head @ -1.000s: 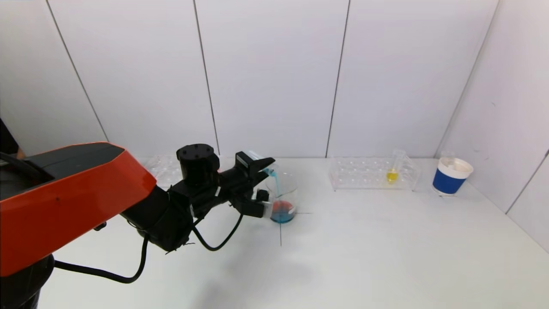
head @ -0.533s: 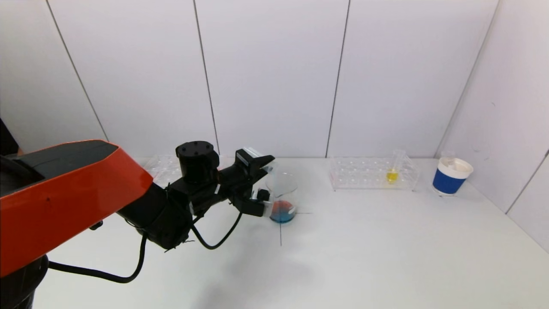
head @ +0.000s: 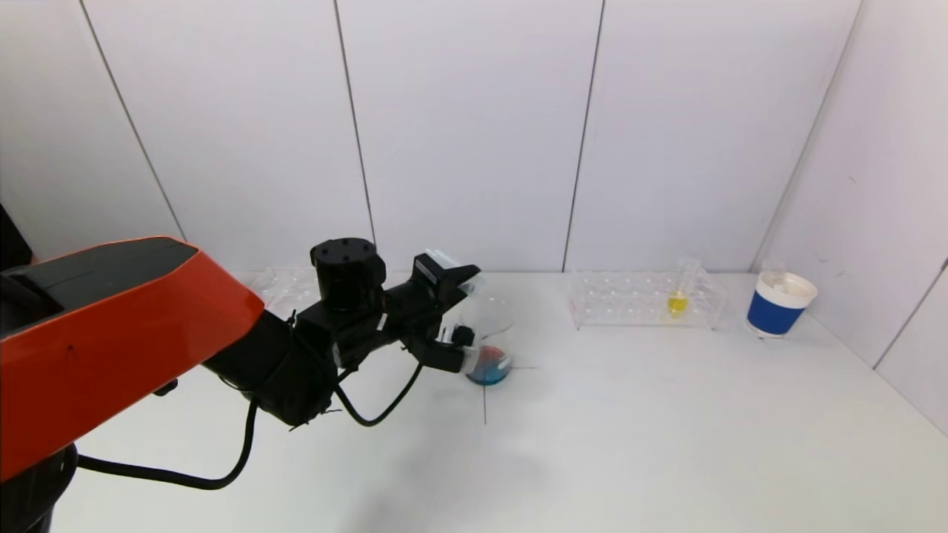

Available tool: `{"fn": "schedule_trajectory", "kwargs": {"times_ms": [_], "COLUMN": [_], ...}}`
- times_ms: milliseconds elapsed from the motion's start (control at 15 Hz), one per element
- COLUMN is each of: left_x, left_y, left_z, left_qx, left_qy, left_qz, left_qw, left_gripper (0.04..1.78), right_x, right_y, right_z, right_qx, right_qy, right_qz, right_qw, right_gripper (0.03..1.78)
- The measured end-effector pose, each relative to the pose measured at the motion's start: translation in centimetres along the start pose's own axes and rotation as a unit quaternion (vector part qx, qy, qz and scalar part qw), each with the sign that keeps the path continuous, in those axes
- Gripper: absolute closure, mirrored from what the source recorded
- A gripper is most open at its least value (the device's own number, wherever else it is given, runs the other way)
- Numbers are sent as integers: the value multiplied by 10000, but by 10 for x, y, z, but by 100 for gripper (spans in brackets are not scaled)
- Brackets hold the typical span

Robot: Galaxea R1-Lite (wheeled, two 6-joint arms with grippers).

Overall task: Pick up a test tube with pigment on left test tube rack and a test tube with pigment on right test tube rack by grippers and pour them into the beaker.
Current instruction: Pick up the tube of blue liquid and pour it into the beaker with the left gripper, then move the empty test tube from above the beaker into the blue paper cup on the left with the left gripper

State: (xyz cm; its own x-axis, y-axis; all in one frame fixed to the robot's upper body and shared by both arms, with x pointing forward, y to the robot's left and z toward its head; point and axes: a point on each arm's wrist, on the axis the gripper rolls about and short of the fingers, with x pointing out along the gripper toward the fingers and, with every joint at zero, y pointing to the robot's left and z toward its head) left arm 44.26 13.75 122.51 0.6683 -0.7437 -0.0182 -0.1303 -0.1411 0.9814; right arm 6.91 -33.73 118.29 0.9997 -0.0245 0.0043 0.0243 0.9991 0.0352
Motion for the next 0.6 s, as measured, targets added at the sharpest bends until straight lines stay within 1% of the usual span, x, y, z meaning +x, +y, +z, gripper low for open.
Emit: {"fn": "schedule_trajectory", "kwargs": {"times_ms": [600], "left_x": [0], "left_y": [3], "left_z": [2], "left_qx": [267], "left_qy": [35], "left_qz": [-60], "left_qw": [9996], "left_gripper": [138], "right_x": [0], "right_y": [0], "right_z": [0], "right_qx": [-1], "right_qy": [0], "right_qz": [-2], "right_qw": [10000], "right_gripper": [4]}}
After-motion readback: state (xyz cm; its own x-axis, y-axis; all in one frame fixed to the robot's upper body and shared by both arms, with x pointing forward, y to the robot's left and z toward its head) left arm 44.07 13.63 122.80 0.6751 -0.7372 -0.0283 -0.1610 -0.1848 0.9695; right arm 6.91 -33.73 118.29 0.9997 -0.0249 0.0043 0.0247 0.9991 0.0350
